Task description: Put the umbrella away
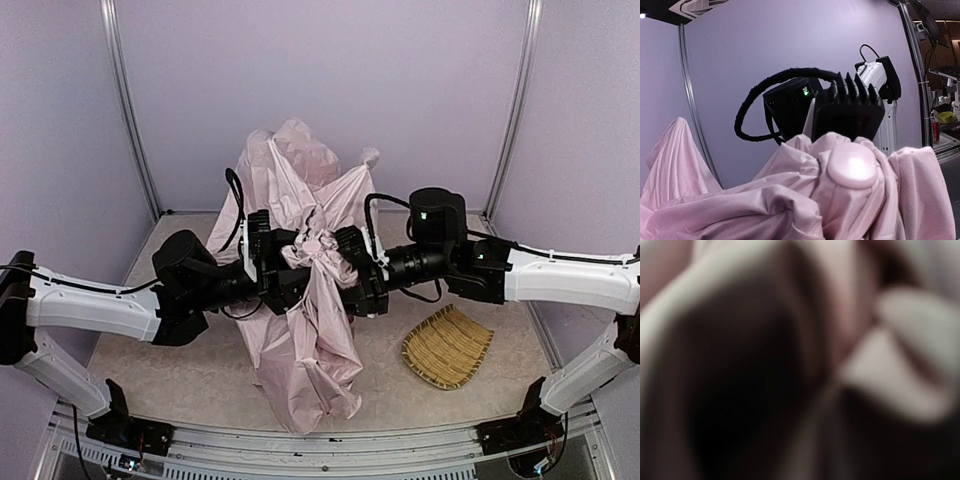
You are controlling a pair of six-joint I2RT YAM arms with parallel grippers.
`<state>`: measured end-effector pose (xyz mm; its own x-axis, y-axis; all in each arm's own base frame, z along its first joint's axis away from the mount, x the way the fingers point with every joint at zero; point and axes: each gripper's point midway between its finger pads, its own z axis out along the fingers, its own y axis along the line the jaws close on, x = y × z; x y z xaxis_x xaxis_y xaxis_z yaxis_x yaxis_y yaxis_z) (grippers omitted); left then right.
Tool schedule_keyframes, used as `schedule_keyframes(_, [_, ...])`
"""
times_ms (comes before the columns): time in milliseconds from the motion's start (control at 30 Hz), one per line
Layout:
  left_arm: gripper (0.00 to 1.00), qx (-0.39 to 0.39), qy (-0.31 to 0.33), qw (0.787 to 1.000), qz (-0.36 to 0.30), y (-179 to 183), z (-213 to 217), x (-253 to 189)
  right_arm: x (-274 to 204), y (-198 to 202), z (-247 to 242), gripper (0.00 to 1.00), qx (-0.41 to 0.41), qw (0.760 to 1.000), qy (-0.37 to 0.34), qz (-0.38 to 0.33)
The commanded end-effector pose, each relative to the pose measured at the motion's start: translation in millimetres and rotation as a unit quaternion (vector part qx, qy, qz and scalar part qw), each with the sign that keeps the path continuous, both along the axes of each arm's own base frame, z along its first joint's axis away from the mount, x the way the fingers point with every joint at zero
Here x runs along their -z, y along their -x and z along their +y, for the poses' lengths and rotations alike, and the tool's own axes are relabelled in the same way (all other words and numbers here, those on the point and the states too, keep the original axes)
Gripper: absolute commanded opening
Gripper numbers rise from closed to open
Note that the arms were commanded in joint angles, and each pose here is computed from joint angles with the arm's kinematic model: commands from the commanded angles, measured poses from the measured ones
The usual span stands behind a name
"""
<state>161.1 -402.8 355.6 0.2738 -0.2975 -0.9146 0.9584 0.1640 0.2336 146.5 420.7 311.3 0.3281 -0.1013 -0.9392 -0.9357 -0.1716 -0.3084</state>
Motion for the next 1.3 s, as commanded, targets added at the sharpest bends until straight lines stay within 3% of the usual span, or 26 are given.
schedule_keyframes(0, [0.13, -0.014, 0.008, 1.000, 0.025, 6.2, -7.7, -15.8, -17.0, -21.8, 4.4, 0.41, 0.071, 0.994, -0.055, -0.068])
schedule_keyframes(100, [0.17, -0.042, -0.001, 0.999, 0.028, -1.4, -2.4, -14.9, -16.4, -20.0, -0.2, 0.33, 0.072, 0.994, -0.057, -0.064])
schedule_keyframes(267, [0.47, -0.072, -0.009, 0.997, 0.021, -3.8, 11.9, -16.3, -13.8, -28.8, -7.2, 0.20, 0.097, 0.993, -0.051, -0.054])
schedule_keyframes(433, [0.65, -0.124, -0.024, 0.992, 0.015, -16.6, 30.5, -15.9, -3.0, -38.2, -17.7, 0.13, 0.111, 0.992, -0.042, -0.031])
schedule_keyframes(867, [0.81, -0.140, -0.054, 0.988, 0.021, -28.3, 55.7, 1.8, 24.6, -58.4, -33.7, 0.02, 0.133, 0.991, -0.024, 0.022])
schedule_keyframes(1033, [0.95, -0.145, -0.072, 0.987, 0.021, -31.1, 56.9, 7.3, 24.7, -63.0, -36.4, 0.00, 0.136, 0.990, -0.026, 0.032])
schedule_keyframes(1267, [0.99, -0.208, -0.047, 0.977, -0.008, -24.5, 100.2, -13.2, 24.3, -100.8, -56.7, 0.00, 0.199, 0.976, -0.026, 0.082])
